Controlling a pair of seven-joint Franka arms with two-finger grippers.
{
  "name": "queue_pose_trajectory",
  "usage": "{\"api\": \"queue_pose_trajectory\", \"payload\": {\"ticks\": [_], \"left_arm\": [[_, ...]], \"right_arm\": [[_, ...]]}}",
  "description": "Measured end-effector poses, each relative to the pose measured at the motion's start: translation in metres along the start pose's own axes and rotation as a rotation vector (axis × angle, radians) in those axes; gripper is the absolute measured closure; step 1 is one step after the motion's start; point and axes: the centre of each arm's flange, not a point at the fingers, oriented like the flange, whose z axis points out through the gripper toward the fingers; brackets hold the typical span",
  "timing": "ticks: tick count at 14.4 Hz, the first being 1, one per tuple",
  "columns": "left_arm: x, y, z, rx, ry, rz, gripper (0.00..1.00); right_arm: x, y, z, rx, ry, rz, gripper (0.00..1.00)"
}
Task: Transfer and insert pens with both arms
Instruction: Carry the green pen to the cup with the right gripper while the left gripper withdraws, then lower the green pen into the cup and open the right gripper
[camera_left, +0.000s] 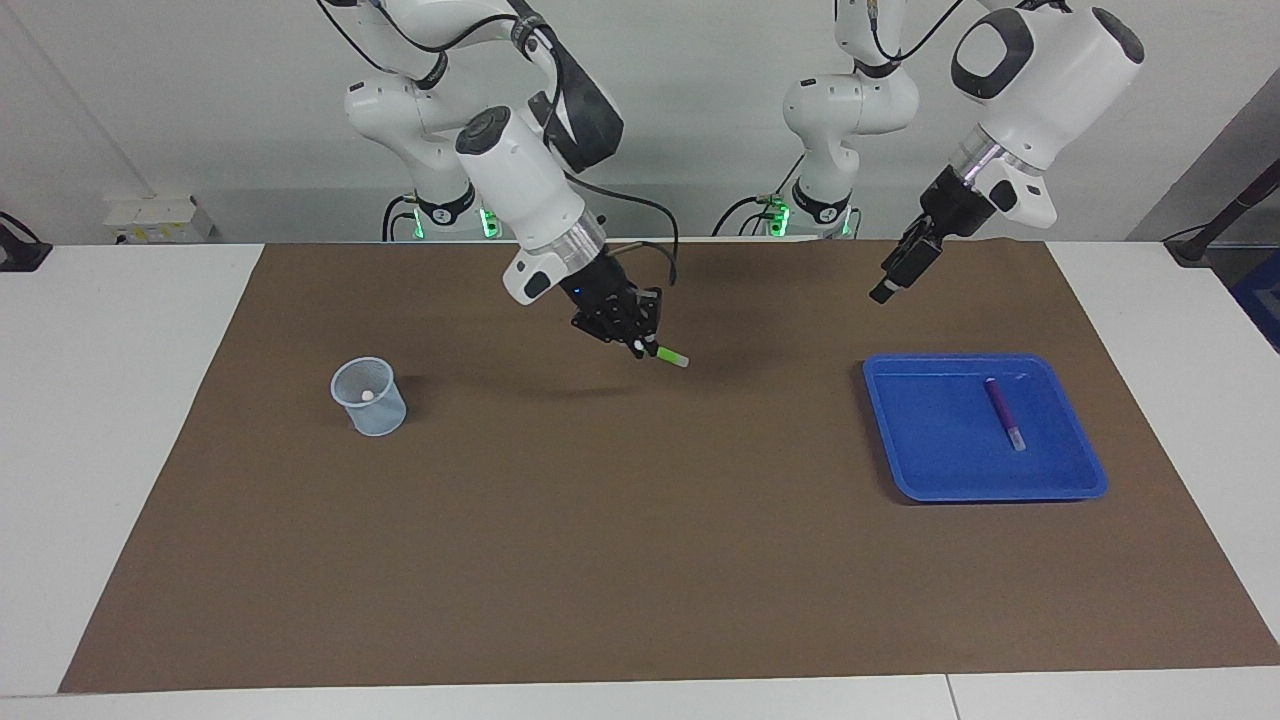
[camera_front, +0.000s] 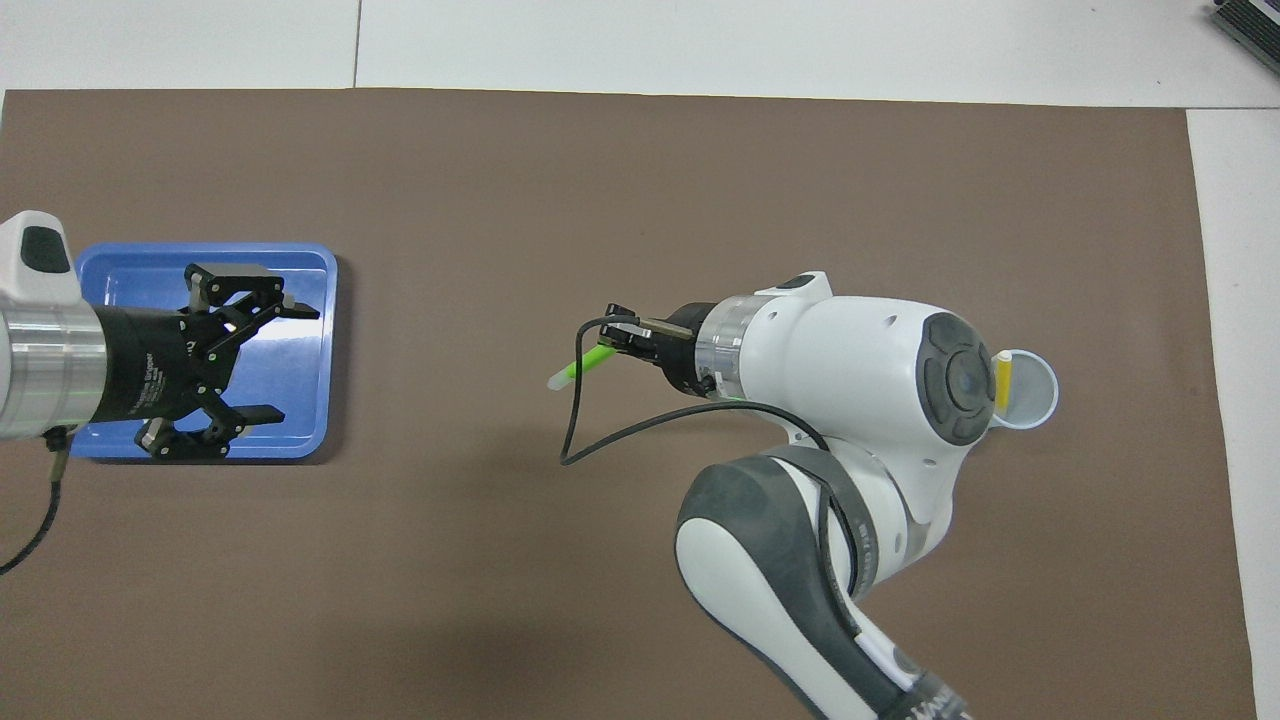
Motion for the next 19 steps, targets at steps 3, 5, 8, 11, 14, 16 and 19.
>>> {"api": "queue_pose_trajectory", "payload": {"ticks": [3,5,8,11,14,16,19], "left_arm": [[0.018,-0.024,0.003,0.096,0.039,0.213,0.00],[0.035,-0.046,0.006,0.142,0.044,0.338,0.00],[0.068,-0.085,0.000,0.186,0.054,0.450,0.00],[0.089,-0.101,0.019,0.230,0.084,0.521,0.00],[0.123,-0.119,0.046,0.239,0.098,0.576,0.00],[0.145,-0.129,0.060,0.249,0.119,0.599,0.00],[0.170,-0.139,0.081,0.305,0.158,0.649,0.00]], "right_arm": [[0.014,0.039,-0.021,-0.119,-0.059,-0.133,0.81],[0.026,0.074,-0.045,-0.194,-0.095,-0.211,0.81],[0.045,0.135,-0.094,-0.259,-0.144,-0.334,0.81],[0.056,0.177,-0.123,-0.385,-0.176,-0.512,0.81],[0.060,0.191,-0.138,-0.528,-0.210,-0.702,0.81],[0.070,0.204,-0.149,-0.559,-0.191,-0.784,0.81],[0.086,0.223,-0.154,-0.564,-0.129,-0.834,0.81]]}}
